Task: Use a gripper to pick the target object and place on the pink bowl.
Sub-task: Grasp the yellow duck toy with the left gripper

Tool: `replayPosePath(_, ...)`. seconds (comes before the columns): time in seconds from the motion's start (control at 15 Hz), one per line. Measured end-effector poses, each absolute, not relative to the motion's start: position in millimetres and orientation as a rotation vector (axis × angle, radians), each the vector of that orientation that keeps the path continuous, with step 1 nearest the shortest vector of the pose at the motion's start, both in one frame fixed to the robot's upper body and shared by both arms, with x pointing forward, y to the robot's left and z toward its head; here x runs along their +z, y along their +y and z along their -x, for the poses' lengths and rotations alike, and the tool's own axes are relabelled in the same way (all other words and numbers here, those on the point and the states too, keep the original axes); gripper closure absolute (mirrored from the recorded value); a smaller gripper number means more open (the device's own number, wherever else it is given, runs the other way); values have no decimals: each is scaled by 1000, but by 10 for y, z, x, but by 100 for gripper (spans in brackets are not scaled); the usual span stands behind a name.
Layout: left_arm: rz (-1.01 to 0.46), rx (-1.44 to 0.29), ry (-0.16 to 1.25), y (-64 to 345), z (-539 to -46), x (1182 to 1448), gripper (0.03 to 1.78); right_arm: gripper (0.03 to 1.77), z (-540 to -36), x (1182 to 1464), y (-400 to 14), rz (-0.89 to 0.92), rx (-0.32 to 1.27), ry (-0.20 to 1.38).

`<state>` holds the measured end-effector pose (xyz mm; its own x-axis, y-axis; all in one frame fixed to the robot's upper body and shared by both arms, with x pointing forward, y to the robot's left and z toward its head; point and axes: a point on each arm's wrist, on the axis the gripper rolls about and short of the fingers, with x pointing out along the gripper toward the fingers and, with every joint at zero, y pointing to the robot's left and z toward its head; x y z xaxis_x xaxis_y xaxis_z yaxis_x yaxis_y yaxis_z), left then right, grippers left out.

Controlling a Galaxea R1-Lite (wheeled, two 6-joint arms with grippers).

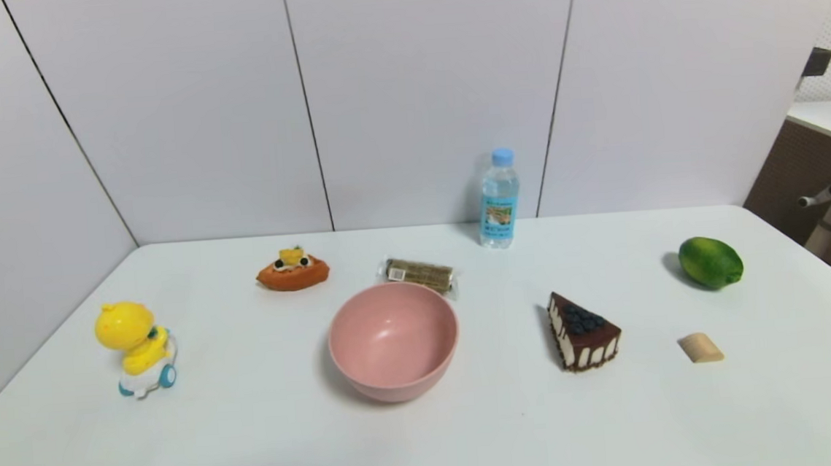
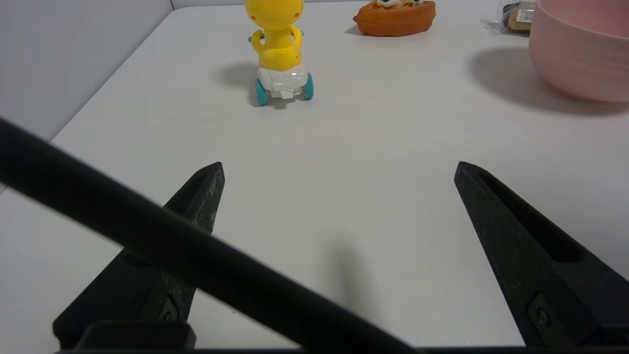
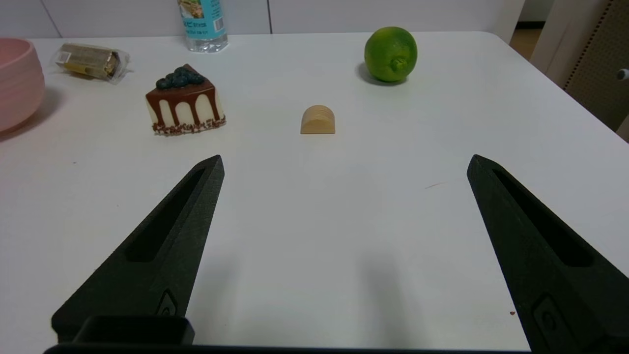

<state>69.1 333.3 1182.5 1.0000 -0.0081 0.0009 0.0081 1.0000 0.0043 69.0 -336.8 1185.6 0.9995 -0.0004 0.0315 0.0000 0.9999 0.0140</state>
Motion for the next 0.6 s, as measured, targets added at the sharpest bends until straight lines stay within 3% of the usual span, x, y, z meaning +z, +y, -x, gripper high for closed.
replayPosePath(0.6,-4,-8,-1,3333,-691,11825,12,9,-690,11855,-3368,-14,-1,-31)
